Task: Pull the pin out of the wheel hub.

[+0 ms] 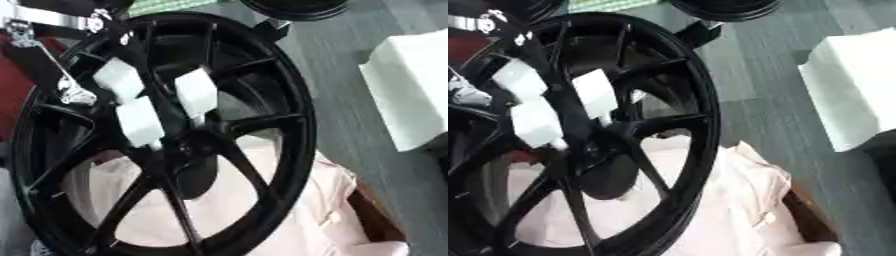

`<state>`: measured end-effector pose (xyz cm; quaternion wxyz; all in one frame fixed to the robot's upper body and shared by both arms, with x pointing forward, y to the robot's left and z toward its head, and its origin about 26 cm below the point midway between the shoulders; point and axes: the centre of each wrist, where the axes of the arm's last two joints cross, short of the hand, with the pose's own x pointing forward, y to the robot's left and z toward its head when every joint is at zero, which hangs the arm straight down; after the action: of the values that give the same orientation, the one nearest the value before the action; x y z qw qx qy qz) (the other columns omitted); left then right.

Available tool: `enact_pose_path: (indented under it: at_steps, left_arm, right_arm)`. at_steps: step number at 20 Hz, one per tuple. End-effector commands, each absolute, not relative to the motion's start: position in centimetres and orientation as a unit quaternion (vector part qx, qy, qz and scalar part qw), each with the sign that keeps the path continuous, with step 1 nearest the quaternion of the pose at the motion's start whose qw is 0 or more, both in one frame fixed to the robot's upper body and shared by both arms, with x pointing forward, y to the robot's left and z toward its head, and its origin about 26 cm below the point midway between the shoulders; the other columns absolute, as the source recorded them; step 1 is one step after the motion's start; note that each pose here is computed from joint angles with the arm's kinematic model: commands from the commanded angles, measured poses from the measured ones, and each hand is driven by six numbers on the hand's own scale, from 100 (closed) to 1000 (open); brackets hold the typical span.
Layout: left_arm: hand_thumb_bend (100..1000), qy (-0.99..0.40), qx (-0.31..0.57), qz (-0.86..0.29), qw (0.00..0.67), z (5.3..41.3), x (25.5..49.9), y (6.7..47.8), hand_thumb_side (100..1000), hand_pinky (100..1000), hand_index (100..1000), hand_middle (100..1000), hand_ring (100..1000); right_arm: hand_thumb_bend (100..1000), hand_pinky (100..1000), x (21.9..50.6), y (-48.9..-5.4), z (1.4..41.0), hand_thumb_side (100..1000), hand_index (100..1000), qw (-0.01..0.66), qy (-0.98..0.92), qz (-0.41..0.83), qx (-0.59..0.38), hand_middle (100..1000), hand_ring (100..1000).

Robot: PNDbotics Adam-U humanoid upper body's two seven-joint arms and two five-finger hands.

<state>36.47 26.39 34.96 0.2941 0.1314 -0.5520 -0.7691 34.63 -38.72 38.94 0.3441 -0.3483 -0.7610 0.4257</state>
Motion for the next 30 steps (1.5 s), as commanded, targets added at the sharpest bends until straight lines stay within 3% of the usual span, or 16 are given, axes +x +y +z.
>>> enact_pose_path:
  at_steps: [1,4,9,10,13,16,20,30]
  left_arm:
    - [270,-0.545,0.154,-0.772,0.289,35.7,36.2,26.8,100,825,785,726,791]
    - [276,-0.542,0.158,-0.773,0.291,35.6,36.3,26.9,100,826,799,742,796]
    - [230,-0.536,0.165,-0.775,0.290,35.5,36.4,26.8,100,821,765,695,783]
    - [207,-0.536,0.166,-0.775,0.290,35.5,36.4,26.8,100,818,718,633,760]
    - [169,-0.537,0.166,-0.775,0.290,35.5,36.4,26.8,100,806,653,563,721]
    - [100,-0.538,0.167,-0.774,0.291,35.6,36.4,26.8,100,754,490,425,621]
    - [100,-0.556,0.168,-0.758,0.297,36.6,36.4,27.1,100,714,353,356,570]
    - [100,-0.672,0.180,-0.660,0.283,41.1,35.1,28.6,100,697,290,312,538]
  right_arm:
    - [100,833,33.9,-39.2,40.2,498,721,0.332,-0.765,0.417,-0.362,663,749]
    - [100,833,33.9,-39.3,40.2,499,720,0.333,-0.765,0.416,-0.362,662,748]
    - [100,834,34.0,-39.4,40.0,501,720,0.335,-0.766,0.413,-0.360,662,747]
    - [100,834,34.0,-39.4,40.0,500,721,0.335,-0.767,0.413,-0.360,662,748]
    - [100,834,34.0,-39.4,39.9,500,721,0.334,-0.768,0.411,-0.361,662,747]
    - [100,834,34.0,-39.5,39.9,499,721,0.335,-0.768,0.410,-0.361,662,748]
    - [100,834,34.1,-39.6,39.8,499,720,0.336,-0.768,0.408,-0.361,661,747]
    - [100,834,34.0,-40.0,39.7,497,720,0.338,-0.770,0.401,-0.365,661,746]
